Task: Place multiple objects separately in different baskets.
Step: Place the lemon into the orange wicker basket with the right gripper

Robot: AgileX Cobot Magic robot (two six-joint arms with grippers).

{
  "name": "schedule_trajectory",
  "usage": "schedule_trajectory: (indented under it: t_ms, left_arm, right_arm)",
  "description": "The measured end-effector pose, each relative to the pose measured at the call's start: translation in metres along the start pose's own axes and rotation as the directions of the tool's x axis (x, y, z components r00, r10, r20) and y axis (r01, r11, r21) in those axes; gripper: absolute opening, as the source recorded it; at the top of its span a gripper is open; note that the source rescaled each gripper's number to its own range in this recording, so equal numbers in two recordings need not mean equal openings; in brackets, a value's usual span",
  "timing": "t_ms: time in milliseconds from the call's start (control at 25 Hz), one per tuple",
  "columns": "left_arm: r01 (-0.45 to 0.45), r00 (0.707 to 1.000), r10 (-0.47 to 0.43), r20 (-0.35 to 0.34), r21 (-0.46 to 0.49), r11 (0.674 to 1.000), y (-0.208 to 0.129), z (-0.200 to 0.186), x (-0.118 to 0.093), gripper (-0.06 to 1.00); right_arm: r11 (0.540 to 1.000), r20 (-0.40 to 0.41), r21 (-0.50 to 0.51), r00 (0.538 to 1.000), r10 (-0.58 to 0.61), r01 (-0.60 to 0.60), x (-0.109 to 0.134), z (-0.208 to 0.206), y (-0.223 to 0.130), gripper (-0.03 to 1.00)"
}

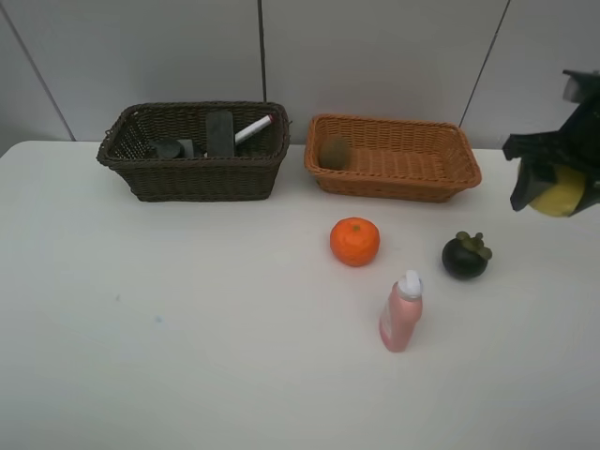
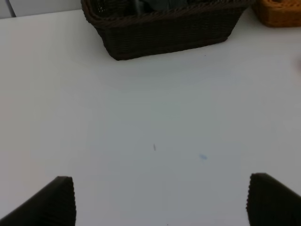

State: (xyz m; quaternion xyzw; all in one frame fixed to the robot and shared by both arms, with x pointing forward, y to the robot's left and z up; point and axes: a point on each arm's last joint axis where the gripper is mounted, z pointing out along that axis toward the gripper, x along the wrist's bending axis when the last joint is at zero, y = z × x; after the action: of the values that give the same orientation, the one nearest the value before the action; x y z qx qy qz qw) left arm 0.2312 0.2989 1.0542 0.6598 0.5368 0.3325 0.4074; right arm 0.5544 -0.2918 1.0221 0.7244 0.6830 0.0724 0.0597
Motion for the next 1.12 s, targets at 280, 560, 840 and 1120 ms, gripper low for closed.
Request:
schedule_trajectory:
  t_ms: [280, 560, 840, 1120]
  left_arm:
    - [0.0, 1.0, 0.0, 0.0, 0.0, 1.0, 0.0, 0.0, 0.0, 0.95]
    - [0.0, 1.0, 0.0, 0.0, 0.0, 1.0, 0.0, 0.0, 0.0, 0.95]
    - [0.002, 1.0, -0.002, -0.005, -0.001, 1.0, 0.0, 0.0, 0.0, 0.95]
    - [0.002, 1.0, -0.002, -0.005, -0.001, 1.0, 0.0, 0.0, 0.0, 0.95]
  right_arm:
    - [0.993, -0.113, -0.112, 0.993, 0.026, -0.039, 0.018, 0.029, 0.1, 0.47]
    - [0.99, -0.098, -0.138, 0.995, -0.017, 0.003, 0.021, 0.093, 0.16, 0.47]
    - [0.978, -0.01, -0.187, 0.996, -0.094, 0.09, 0.03, 0.108, 0.174, 0.78]
    - [0.987, -0.008, -0.07, 0.989, -0.145, 0.145, 0.052, 0.1, 0.159, 0.8]
